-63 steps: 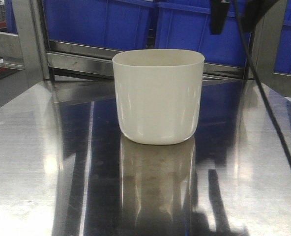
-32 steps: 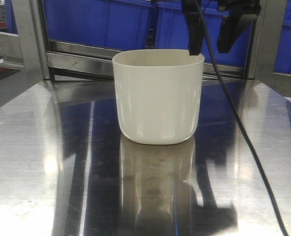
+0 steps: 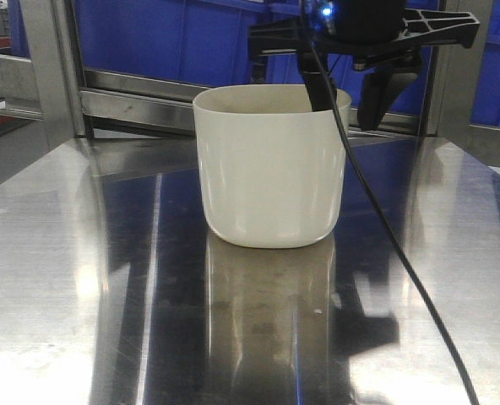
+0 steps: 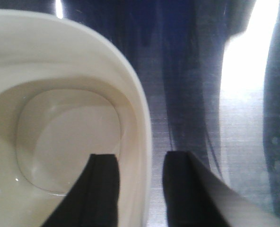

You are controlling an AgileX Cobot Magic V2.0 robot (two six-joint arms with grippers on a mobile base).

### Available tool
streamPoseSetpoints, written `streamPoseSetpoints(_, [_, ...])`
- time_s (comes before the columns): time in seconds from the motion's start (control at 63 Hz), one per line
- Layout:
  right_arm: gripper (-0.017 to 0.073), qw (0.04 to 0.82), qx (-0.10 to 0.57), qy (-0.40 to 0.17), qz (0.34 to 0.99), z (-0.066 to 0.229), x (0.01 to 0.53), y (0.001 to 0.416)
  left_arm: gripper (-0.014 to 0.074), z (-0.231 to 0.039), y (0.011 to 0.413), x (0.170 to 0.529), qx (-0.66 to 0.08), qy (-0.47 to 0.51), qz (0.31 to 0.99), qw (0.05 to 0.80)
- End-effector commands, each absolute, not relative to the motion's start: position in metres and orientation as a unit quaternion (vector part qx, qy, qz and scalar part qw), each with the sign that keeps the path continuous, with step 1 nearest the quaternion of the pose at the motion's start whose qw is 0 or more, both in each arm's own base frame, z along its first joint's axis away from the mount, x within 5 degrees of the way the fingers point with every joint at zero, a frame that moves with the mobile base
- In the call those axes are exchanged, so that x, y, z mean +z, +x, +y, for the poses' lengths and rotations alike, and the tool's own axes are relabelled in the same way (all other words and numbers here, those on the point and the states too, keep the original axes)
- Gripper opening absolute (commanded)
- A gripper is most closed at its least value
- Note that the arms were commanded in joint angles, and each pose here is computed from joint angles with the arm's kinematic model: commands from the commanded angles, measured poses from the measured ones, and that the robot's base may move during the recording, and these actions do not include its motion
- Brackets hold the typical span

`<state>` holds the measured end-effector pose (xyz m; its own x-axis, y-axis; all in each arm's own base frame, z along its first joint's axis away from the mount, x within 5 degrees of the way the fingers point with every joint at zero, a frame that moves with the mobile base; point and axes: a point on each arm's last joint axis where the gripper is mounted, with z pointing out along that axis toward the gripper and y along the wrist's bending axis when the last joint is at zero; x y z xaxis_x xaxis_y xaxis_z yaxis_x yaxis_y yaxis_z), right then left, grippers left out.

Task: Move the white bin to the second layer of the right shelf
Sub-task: 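Lower the right gripper over the white bin's rim, then close the right gripper on the bin rim and lift it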

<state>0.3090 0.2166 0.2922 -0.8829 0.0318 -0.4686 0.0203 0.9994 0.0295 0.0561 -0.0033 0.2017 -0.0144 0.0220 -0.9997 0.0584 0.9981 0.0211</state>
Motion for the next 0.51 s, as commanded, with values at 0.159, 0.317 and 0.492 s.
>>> streamPoseSetpoints(0.159, [0.0079, 0.275, 0.053, 0.030, 0.960, 0.211, 0.322, 0.308, 0.0085, -0.003, 0.056, 0.200, -0.018, 0.022, 0.686, 0.727])
streamPoseSetpoints(0.317, [0.0053, 0.285, 0.052, 0.032, 0.957, 0.199, 0.331, 0.310, 0.0085, -0.003, 0.056, 0.200, -0.018, 0.022, 0.686, 0.727])
streamPoseSetpoints(0.492, [0.0053, 0.311, 0.035, -0.009, 0.950, 0.171, 0.360, 0.302, 0.0085, -0.003, 0.056, 0.200, -0.018, 0.022, 0.686, 0.727])
